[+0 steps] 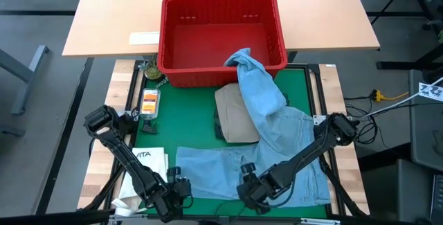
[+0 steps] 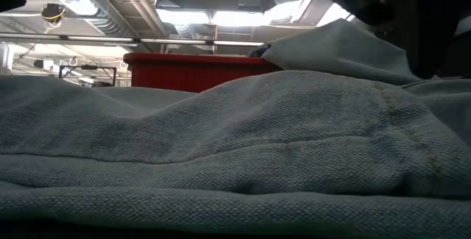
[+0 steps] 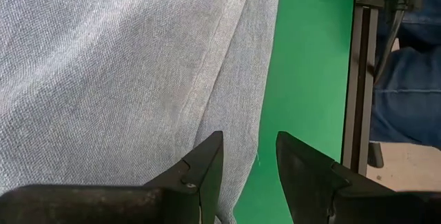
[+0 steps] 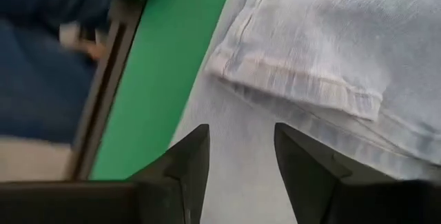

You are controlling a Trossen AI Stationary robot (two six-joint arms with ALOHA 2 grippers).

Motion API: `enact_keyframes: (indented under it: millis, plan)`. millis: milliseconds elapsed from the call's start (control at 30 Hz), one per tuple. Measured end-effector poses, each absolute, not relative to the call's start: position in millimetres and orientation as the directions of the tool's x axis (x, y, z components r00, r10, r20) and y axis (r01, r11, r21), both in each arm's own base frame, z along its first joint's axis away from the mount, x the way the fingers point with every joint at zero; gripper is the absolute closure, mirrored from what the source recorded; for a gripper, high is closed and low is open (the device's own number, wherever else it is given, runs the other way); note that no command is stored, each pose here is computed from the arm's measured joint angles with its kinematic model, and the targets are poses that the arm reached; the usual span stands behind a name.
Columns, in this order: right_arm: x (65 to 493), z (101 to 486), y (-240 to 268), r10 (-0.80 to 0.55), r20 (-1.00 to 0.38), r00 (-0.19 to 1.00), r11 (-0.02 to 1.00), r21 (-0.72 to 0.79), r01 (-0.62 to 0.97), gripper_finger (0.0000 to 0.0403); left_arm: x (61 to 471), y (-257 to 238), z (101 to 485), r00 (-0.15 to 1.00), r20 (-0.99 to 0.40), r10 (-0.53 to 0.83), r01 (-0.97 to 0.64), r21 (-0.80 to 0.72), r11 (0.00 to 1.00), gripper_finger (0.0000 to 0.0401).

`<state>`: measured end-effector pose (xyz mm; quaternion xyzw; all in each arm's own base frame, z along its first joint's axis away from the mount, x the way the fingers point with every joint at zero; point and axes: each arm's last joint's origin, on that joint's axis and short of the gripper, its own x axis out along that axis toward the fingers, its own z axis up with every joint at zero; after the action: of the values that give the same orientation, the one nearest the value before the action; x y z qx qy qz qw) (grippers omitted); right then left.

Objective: Fold Laundry from Bin
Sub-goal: Fold the light blue pants

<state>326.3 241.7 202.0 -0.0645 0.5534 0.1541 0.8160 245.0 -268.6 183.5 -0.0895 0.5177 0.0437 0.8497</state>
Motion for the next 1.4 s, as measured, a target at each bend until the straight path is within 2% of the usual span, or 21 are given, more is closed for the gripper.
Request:
enact_keyframes:
  millis: [367, 600, 1000, 1400]
  plan:
    - [336.0, 188.7, 248.3, 0.196, -0.904, 0.38, 0.981, 0.176, -0.085, 0.0237, 244.5, -268.0, 183.3, 0.455, -0.891, -0.014, -0.16, -0.097, 0.982, 0.0273]
    - [340.6, 182.5, 251.0, 0.193, -0.894, 0.405, 0.974, 0.224, 0.03, 0.0237, 243.0, -265.3, 182.6, 0.449, -0.893, 0.022, -0.098, -0.025, 0.995, 0.0273]
    - [342.8, 177.2, 253.0, 0.204, -0.892, 0.405, 0.963, 0.256, 0.079, 0.0237, 241.4, -262.5, 182.0, 0.443, -0.894, 0.061, -0.103, 0.017, 0.995, 0.0273]
    - [349.1, 175.4, 248.9, 0.095, -0.865, 0.493, 0.975, 0.181, 0.129, 0.0237, 241.4, -262.5, 182.0, 0.444, -0.894, 0.061, -0.103, 0.017, 0.995, 0.0273]
